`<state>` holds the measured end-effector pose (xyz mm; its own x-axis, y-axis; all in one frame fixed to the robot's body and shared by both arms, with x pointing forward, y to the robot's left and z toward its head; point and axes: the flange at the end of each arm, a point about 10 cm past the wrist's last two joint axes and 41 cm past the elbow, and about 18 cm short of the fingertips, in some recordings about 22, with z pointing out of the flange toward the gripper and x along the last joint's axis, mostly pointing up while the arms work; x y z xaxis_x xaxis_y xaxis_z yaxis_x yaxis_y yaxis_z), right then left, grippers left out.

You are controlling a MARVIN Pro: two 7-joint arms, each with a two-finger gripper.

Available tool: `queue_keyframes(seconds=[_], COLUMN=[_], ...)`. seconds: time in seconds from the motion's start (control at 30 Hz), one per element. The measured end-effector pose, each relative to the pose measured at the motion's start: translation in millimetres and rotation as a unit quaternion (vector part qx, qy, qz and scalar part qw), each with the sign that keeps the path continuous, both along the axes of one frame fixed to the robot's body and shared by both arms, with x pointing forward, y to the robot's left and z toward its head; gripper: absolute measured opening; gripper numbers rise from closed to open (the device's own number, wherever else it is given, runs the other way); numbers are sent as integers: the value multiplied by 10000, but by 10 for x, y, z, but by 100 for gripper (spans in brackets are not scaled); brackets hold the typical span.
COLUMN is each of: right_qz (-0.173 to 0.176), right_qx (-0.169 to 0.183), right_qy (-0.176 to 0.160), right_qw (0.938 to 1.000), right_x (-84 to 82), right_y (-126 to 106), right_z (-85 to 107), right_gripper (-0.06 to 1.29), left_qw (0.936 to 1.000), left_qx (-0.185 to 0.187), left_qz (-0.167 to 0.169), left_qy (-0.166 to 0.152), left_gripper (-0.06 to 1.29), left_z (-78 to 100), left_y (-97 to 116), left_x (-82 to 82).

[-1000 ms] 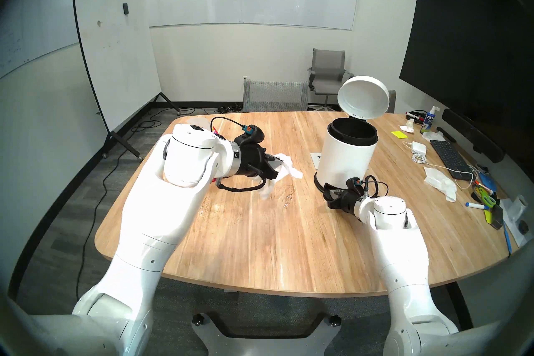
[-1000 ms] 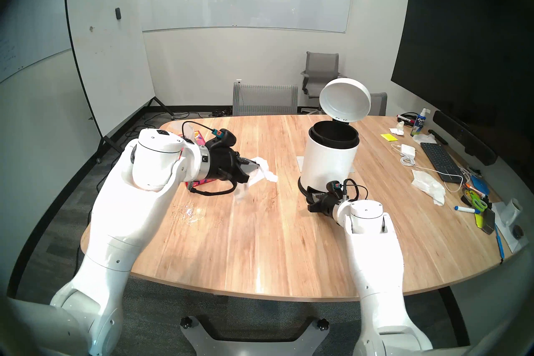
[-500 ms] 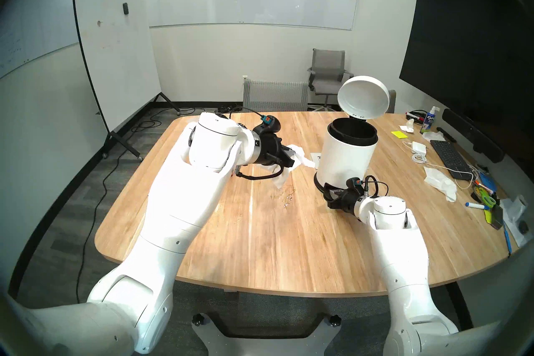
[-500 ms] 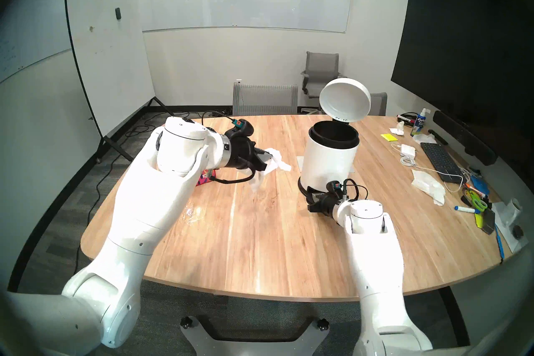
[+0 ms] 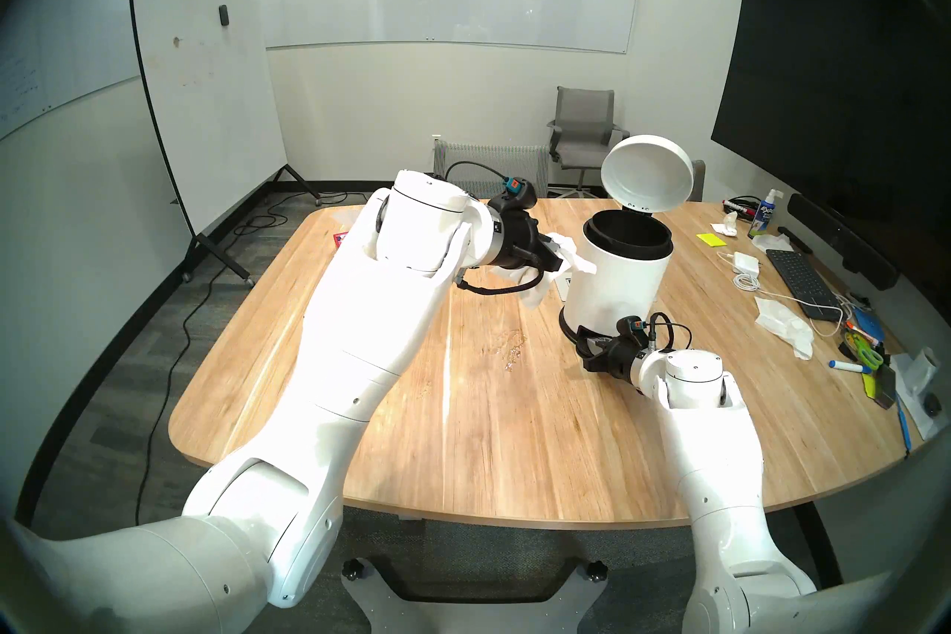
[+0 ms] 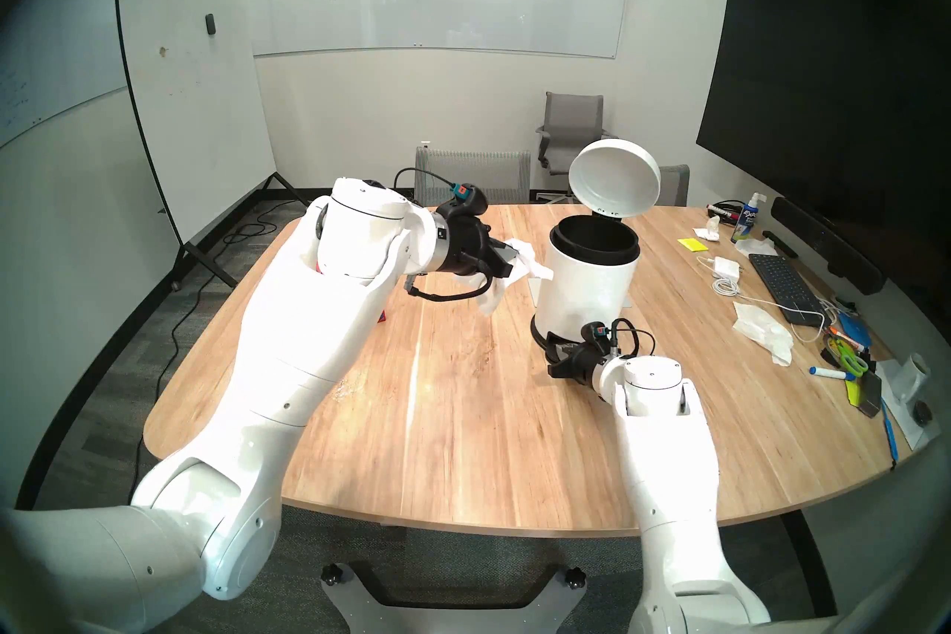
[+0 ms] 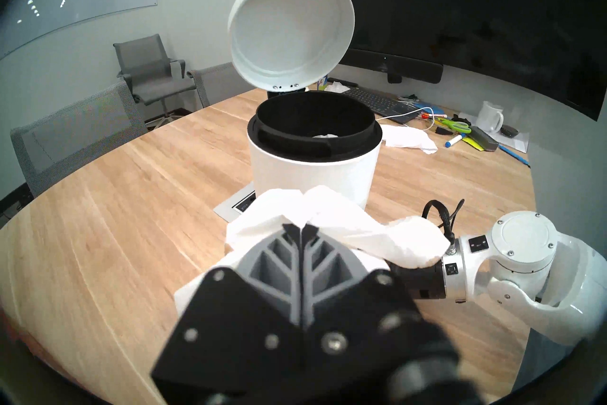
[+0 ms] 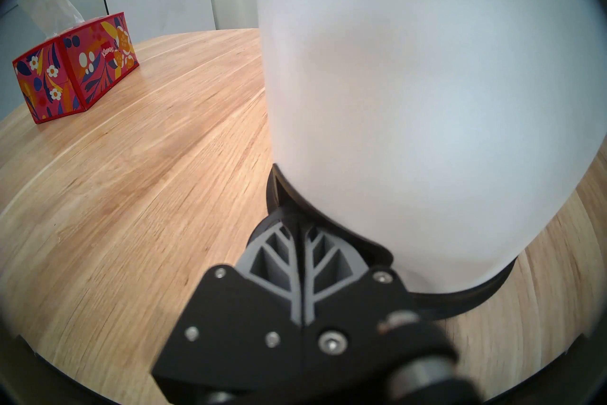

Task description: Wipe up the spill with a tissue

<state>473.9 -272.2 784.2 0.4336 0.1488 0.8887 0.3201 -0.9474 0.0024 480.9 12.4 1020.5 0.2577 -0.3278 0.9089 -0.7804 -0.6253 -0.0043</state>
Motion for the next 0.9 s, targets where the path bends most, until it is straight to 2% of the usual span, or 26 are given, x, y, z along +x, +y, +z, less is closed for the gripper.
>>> queue_keyframes(seconds=[0.33, 0.73, 0.9], right_qz=[-1, -2, -2], right_qx=[-1, -1, -2], right_qy=[-1, -2, -2], right_qw=[10000, 10000, 10000], right_x=[0, 0, 0], right_y=[0, 1, 1], right_z=[0, 0, -1], right_gripper=[-2, -2, -2], left_qw=[10000, 9999, 10000], left_qx=[17, 10, 66], left_qz=[-20, -76, -29], left_qy=[-7, -131, -41], left_gripper=[-2, -2, -2], left_z=[117, 405, 425], left_y=[-284, -609, -719], left_x=[110, 214, 306])
